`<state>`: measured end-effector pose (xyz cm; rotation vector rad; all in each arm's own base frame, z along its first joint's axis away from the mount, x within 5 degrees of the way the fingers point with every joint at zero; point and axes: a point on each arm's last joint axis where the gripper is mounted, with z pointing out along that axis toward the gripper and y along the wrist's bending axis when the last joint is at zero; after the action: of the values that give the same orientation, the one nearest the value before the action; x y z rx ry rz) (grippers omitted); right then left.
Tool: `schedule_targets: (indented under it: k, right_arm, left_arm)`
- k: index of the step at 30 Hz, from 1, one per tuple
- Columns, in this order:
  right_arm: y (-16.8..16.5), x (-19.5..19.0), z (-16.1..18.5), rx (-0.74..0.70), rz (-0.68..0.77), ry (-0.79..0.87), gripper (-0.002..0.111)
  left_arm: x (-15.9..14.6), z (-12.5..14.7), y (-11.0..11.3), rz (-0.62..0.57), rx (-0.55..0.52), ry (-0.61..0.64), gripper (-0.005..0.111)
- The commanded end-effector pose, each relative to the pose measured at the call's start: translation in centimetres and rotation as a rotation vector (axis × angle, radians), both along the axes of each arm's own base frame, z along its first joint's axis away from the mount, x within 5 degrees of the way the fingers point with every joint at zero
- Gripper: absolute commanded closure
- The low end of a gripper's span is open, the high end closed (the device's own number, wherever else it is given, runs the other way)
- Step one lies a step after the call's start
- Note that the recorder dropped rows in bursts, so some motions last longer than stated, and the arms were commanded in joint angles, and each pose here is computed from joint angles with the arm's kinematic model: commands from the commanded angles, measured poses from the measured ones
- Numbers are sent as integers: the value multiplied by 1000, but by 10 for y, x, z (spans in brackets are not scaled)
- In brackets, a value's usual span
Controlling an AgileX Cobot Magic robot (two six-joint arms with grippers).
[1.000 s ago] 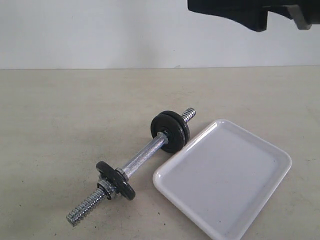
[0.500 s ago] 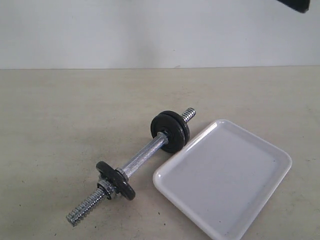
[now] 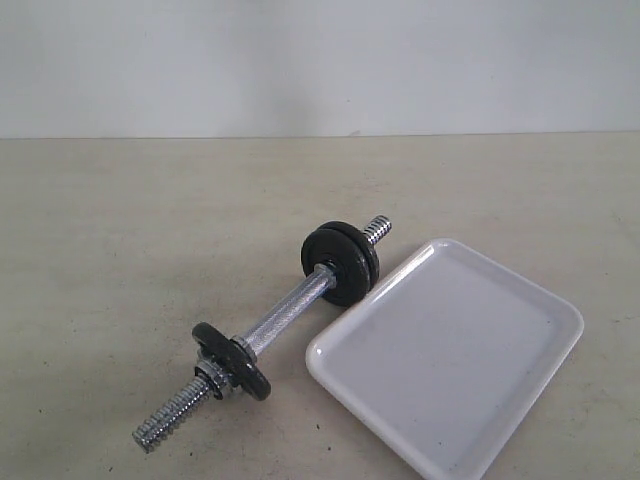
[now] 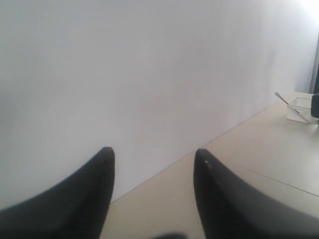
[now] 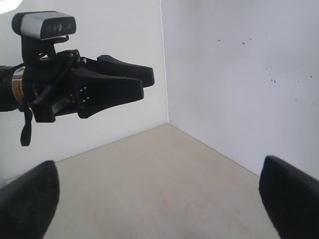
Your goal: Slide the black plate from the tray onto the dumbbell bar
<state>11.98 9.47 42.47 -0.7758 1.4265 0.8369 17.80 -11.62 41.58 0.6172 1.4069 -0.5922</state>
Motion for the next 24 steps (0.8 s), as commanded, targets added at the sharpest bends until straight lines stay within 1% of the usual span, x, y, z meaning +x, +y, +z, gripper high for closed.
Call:
schedule_targets:
  k: [1, 8, 15, 16, 17, 19, 22, 23, 24]
  right_arm:
    - [0, -4, 2, -6, 16, -18, 8]
    - [0, -4, 2, 9, 17, 8, 8]
    - [1, -7, 1, -2, 54, 19, 9]
    - [1, -7, 1, 6, 54, 33, 10]
    - [1, -7, 1, 8, 54, 35, 14]
    - [1, -7, 1, 8, 53, 35, 31]
    - [1, -7, 1, 7, 54, 33, 78]
    - [1, -7, 1, 5, 54, 31, 96]
    - [1, -7, 1, 6, 54, 32, 108]
  left_arm:
    - [-2, 2, 1, -8, -14, 2, 60]
    - [-2, 2, 1, -8, -17, 5, 60]
    - [-2, 2, 0, -10, -17, 4, 60]
    - [-2, 2, 1, -10, -17, 4, 60]
    - [-2, 2, 1, -10, -17, 4, 60]
    - [-2, 2, 1, -10, -20, 8, 62]
    - [-2, 2, 1, -10, -22, 9, 66]
    - [-2, 2, 0, -11, -22, 9, 67]
    - [-3, 2, 0, -13, -22, 9, 68]
